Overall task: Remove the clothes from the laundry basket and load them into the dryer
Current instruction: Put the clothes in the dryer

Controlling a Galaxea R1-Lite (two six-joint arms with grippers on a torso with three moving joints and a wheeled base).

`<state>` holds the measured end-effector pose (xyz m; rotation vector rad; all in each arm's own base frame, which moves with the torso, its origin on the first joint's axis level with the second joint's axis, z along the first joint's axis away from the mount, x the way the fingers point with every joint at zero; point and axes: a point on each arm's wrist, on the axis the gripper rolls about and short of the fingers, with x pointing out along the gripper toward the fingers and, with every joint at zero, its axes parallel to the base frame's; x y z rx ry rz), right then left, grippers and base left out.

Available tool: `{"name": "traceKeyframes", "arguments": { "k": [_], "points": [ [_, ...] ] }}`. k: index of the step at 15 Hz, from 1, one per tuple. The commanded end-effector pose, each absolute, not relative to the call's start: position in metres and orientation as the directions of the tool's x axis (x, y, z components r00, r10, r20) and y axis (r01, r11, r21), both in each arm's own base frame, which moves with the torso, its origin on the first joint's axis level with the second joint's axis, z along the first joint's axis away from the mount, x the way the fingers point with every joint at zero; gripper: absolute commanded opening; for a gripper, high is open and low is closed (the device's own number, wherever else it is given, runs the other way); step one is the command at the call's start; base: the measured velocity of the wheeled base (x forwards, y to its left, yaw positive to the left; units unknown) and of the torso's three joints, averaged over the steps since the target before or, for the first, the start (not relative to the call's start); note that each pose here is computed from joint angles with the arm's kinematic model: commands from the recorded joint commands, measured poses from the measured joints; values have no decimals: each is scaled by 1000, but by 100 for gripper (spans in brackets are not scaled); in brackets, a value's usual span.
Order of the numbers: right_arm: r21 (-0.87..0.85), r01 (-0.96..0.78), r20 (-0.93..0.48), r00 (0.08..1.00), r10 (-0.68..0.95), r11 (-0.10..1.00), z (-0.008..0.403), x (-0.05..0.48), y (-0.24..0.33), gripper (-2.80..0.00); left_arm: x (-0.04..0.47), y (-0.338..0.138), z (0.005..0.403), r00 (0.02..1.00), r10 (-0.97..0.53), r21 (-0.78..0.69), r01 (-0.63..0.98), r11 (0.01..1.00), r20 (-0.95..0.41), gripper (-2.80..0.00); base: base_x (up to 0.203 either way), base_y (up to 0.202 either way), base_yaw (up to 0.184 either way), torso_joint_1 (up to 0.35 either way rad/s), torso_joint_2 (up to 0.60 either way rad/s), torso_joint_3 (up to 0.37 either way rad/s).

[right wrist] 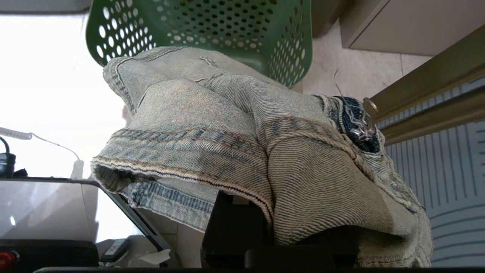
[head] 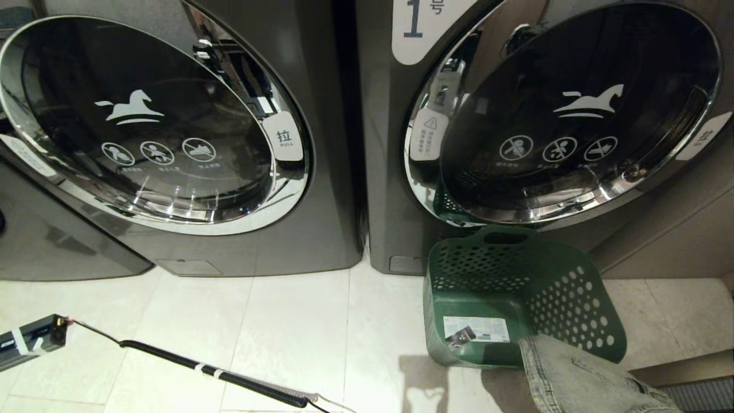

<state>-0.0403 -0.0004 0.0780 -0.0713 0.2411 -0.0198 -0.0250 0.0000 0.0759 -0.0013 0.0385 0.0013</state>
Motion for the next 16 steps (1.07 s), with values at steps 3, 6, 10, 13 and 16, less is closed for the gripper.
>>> {"name": "traceKeyframes", "arguments": {
  "k": [3, 6, 10, 13, 16],
  "points": [
    [-74, 9, -240, 970, -26, 997, 77, -40, 0, -280, -25, 0, 76, 999, 2, -1, -2, 1000, -37, -280, 0, 0, 0, 1, 1, 203],
    [-74, 9, -237, 971, -27, 997, 78, -40, 0, -280, -25, 0, 76, 999, 2, -1, -2, 1000, -37, -280, 0, 0, 0, 2, 0, 207],
    [-48, 17, -237, 971, -28, 999, 78, -40, 0, -280, -25, 0, 76, 999, 3, -1, -3, 1000, -38, -280, 0, 0, 0, 4, 1, 203],
    [-44, 20, -237, 971, -30, 999, 78, -40, 0, -280, -25, 0, 76, 999, 3, -3, -3, 1000, -38, -280, 0, 0, 0, 1, 3, 202],
    [-43, 20, -237, 971, -30, 999, 78, -40, 0, -280, -25, 0, 76, 999, 2, -3, -2, 1000, -38, -280, 0, 0, 0, -2, 5, 205]
  ]
}}
